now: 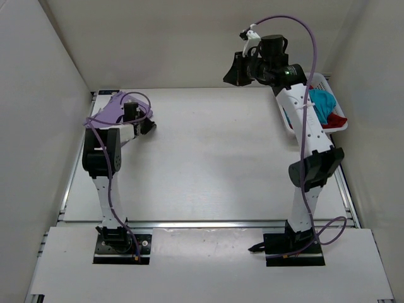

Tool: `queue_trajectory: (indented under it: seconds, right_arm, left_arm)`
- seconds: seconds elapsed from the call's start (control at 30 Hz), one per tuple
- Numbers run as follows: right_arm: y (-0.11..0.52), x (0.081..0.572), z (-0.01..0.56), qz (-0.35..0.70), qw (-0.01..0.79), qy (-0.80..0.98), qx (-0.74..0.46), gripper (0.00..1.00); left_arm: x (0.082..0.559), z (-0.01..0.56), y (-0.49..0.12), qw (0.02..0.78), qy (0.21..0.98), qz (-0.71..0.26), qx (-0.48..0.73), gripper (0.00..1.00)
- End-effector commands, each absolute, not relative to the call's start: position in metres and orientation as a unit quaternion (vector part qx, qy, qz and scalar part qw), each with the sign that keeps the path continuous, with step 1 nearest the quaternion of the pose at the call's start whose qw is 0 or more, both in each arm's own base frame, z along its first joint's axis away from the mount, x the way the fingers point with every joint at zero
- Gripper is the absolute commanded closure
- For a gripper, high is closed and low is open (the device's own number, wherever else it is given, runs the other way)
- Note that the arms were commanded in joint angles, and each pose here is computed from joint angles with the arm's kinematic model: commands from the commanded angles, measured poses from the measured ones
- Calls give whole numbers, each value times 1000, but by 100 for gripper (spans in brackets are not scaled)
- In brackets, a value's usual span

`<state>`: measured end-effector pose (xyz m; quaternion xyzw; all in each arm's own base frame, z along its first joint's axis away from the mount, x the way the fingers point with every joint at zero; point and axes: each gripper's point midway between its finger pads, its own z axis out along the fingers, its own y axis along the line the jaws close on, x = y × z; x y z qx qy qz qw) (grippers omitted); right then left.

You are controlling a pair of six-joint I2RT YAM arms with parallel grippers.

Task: Fold and stack the t-shirts
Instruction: Put the neatly folded tshirt into the corner of the board with the left arm

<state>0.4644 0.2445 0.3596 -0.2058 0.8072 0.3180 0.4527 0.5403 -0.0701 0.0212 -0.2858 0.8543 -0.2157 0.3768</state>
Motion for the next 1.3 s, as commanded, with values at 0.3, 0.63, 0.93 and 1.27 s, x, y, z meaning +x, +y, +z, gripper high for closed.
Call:
queue_trajectory:
  seconds: [0.3, 0.63, 0.93, 1.27]
  right_arm:
    - [212, 456, 397, 325, 523, 765, -189, 100]
    - [186, 462, 401, 308, 543, 763, -167, 100]
    - [48, 511, 350, 139, 569, 811, -12, 96]
    - [-58, 542, 250, 40, 516, 852, 81, 53]
  left_arm:
    - [610, 16, 12, 336, 823, -225, -399, 98]
    - [662, 94, 16, 416, 773, -291, -380, 86]
    - [607, 263, -98, 557, 723, -345, -221, 47]
    - [437, 245, -299, 471, 750, -461, -58, 21]
